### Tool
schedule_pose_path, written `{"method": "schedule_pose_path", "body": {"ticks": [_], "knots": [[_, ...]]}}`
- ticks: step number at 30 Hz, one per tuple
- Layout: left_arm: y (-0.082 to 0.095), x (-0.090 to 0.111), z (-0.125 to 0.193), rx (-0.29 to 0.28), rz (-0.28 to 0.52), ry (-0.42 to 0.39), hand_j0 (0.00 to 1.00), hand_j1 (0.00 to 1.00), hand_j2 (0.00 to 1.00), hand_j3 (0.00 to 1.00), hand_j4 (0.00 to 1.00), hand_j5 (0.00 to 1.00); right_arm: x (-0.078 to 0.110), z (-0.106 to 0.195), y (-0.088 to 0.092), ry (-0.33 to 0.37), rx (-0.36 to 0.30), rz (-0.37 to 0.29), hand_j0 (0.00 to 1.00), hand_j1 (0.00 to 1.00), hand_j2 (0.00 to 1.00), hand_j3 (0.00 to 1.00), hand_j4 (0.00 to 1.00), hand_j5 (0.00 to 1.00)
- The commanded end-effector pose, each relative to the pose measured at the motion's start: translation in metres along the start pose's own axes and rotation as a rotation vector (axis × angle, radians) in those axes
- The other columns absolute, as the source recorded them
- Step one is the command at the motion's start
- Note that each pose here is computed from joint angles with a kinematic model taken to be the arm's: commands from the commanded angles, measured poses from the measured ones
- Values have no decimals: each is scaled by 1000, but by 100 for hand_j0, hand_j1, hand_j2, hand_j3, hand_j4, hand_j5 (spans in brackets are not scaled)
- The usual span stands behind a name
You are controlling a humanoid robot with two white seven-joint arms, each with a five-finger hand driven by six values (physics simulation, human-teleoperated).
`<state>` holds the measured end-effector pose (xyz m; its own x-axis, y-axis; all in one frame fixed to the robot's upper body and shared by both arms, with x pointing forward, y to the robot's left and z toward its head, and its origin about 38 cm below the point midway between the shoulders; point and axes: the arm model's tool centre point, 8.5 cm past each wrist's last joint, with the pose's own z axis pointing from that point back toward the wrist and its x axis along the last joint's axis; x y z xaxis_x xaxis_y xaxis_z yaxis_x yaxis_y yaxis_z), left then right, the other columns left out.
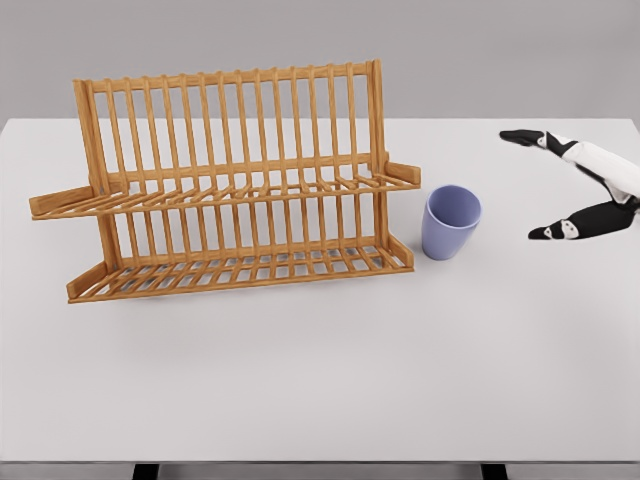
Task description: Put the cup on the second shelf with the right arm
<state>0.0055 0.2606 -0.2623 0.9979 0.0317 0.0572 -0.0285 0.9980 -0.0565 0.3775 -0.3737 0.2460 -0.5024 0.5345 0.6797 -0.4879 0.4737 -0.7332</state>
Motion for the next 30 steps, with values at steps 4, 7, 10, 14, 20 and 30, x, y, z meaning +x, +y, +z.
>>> {"method": "schedule_pose_path", "body": {"ticks": [4, 7, 10, 14, 20, 30], "knots": [[0, 0, 0, 0, 0, -1, 100, 100, 100, 100, 100, 100, -18, -13, 3, -38, -141, -209, 100, 100, 100, 100, 100, 100], [0, 0, 0, 0, 0, 1, 100, 100, 100, 100, 100, 100, -28, -7, 1, -92, -195, -350, 100, 100, 100, 100, 100, 100], [0, 0, 0, 0, 2, 1, 100, 100, 100, 100, 100, 100, -44, -6, 10, -93, -228, -439, 100, 100, 100, 100, 100, 100], [0, 0, 0, 0, 0, -1, 100, 100, 100, 100, 100, 100, -46, -14, 25, -88, -190, -466, 100, 100, 100, 100, 100, 100], [0, 0, 0, 0, 2, 1, 100, 100, 100, 100, 100, 100, -73, -23, 56, -89, -245, -630, 100, 100, 100, 100, 100, 100], [0, 0, 0, 0, 2, 1, 100, 100, 100, 100, 100, 100, -79, -27, 68, -43, -213, -702, 100, 100, 100, 100, 100, 100]]}}
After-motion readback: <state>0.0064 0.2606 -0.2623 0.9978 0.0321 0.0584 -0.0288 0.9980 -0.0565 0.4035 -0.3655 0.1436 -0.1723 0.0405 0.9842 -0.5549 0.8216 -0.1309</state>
